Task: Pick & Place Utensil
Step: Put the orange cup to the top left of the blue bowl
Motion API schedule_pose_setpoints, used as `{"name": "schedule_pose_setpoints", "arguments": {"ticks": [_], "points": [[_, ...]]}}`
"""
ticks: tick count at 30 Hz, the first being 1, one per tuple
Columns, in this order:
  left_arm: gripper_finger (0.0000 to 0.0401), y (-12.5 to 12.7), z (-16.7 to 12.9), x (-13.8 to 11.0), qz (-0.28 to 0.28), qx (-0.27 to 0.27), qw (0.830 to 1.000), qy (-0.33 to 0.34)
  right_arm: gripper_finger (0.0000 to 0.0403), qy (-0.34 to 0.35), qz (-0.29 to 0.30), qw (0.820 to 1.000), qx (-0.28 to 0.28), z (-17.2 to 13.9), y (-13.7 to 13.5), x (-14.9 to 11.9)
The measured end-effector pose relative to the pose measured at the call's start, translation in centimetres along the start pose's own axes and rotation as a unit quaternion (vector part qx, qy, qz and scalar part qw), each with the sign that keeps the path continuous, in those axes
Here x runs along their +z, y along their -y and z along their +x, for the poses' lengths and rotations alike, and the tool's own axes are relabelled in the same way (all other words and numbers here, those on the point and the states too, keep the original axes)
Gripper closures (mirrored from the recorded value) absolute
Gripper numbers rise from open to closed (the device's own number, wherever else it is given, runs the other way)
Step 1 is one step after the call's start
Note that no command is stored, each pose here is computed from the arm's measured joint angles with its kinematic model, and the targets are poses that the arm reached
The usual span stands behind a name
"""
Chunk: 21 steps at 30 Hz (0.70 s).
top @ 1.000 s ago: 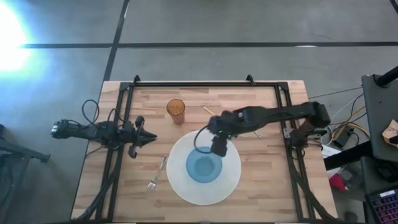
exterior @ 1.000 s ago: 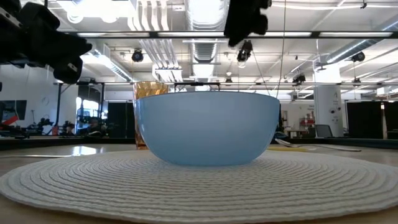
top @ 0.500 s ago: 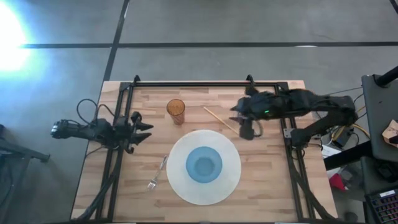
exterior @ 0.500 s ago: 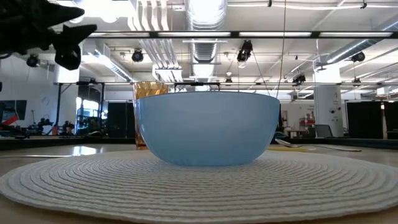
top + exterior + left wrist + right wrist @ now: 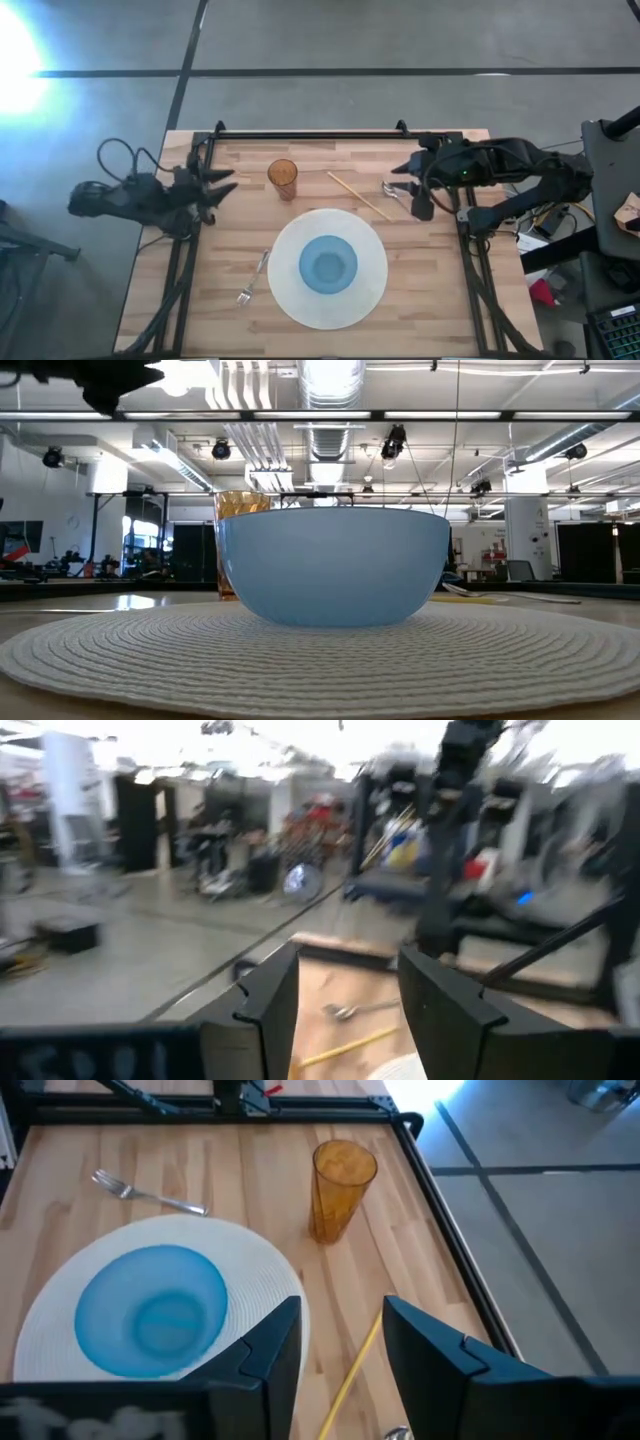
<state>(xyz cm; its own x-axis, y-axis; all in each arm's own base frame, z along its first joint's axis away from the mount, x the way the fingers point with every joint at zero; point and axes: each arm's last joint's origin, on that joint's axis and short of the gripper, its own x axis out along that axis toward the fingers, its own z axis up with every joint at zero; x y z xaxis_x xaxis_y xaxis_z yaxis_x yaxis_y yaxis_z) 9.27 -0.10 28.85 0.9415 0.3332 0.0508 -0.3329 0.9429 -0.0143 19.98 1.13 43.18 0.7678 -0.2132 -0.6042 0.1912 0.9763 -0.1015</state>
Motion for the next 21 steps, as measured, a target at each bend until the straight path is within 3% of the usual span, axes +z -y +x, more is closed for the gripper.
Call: {"name": "schedule_pose_setpoints", "arguments": {"ticks": [10, 15, 21], "points": [[0.0236, -0.2, 0.9, 8.7, 0.061, 0.03, 0.99, -0.125, 0.0265, -0.033, -0.009, 0.999, -0.003, 1.8, -0.4, -0.9], [0.0236, 0.1, 2.4, 10.8, 0.099, 0.036, 0.975, -0.195, 0.0262, -0.041, -0.011, 0.999, -0.004, 2.2, -0.5, -1.3], [0.0236, 0.0, 5.6, 11.9, 0.117, -0.001, 0.952, -0.283, 0.0267, -0.036, -0.011, 0.999, -0.004, 2.1, -0.5, -1.2]]}}
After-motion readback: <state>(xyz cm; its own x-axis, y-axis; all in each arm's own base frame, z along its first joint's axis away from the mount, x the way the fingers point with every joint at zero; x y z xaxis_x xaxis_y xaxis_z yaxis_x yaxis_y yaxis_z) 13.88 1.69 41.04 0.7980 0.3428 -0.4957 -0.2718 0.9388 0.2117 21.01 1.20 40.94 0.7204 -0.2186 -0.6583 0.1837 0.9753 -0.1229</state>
